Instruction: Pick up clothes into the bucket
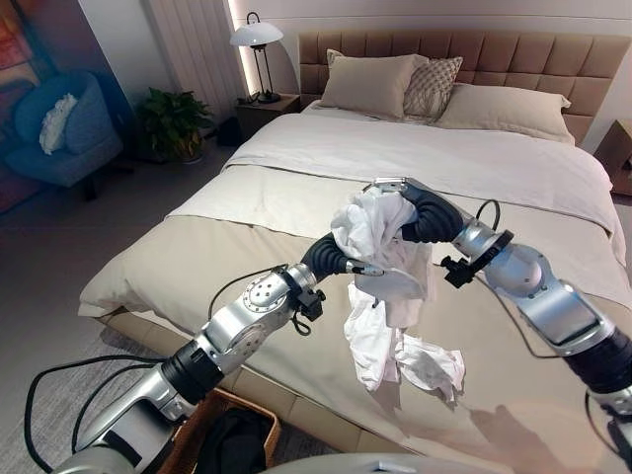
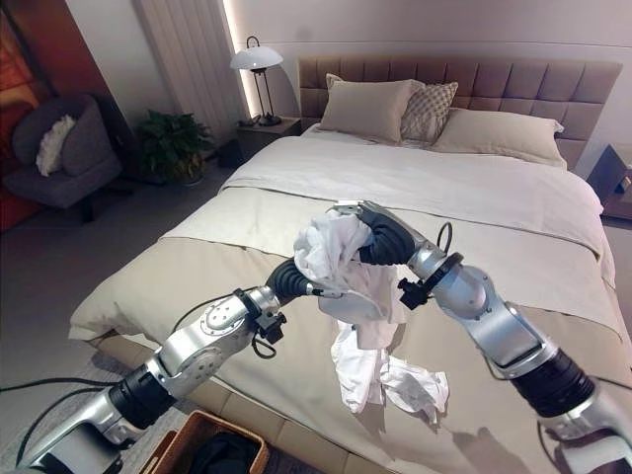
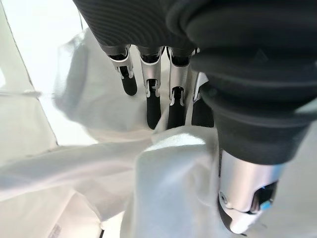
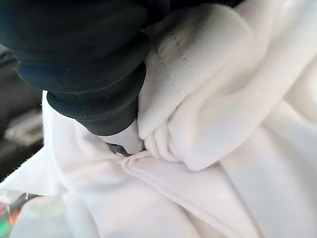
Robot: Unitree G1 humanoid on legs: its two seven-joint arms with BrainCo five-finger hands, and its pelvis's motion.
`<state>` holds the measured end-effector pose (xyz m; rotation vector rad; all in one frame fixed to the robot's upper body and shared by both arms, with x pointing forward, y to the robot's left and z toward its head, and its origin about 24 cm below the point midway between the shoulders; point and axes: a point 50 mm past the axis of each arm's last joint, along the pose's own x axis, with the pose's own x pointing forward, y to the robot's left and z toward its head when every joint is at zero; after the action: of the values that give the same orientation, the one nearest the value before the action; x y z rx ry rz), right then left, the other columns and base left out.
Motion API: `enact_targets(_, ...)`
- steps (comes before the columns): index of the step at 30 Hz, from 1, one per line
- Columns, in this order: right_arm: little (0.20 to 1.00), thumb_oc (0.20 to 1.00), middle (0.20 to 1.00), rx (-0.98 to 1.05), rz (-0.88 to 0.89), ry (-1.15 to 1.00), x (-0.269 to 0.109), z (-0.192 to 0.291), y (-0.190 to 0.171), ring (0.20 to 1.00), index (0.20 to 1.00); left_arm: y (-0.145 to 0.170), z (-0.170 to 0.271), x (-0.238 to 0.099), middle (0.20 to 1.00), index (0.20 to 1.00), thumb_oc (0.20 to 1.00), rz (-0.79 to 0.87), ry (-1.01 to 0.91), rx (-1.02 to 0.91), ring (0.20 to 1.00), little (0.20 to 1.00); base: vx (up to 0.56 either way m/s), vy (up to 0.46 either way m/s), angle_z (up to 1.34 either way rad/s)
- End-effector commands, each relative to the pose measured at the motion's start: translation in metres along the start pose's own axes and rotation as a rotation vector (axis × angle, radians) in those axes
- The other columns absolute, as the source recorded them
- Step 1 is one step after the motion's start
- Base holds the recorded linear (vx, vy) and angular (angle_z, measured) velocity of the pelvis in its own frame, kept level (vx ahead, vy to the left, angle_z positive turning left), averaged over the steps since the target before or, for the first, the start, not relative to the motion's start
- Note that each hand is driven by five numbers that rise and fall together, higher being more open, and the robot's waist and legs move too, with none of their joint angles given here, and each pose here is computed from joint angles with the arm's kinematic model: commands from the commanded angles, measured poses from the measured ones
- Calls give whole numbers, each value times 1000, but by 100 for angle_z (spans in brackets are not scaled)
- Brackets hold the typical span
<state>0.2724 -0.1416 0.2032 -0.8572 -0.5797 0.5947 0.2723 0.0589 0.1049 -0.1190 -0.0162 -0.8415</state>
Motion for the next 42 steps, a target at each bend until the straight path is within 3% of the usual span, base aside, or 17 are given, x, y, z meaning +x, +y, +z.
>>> enact_targets(1,200,200,200,-121,-79,-324,11,61,-19,200,200,2,12,18,1000,1000,1000,-5,-37,38,1000,1000,0,0,0)
enact_targets(10,200,200,200,-215,-55,-383,15,73,-15,200,200,-5,13,24,1000,1000,1000,-37,-40,22,1000,1000,0,0,0)
enact_targets(17,200,200,200,-144,-37,-362,16,67,-12,200,200,-11,17,24,1000,1000,1000,-102,-38,-7,1000,1000,0,0,0)
enact_targets(28,200,200,200,61,-131,-192,0,28,-14,200,200,-19,21,22,1000,1000,1000,-190,-50,-53,1000,1000,-6,2,4)
enact_targets(42,200,200,200,42,-134,-52,-13,2,-19,200,200,-9,36,3,1000,1000,1000,-230,-51,-17,1000,1000,-1,2,1)
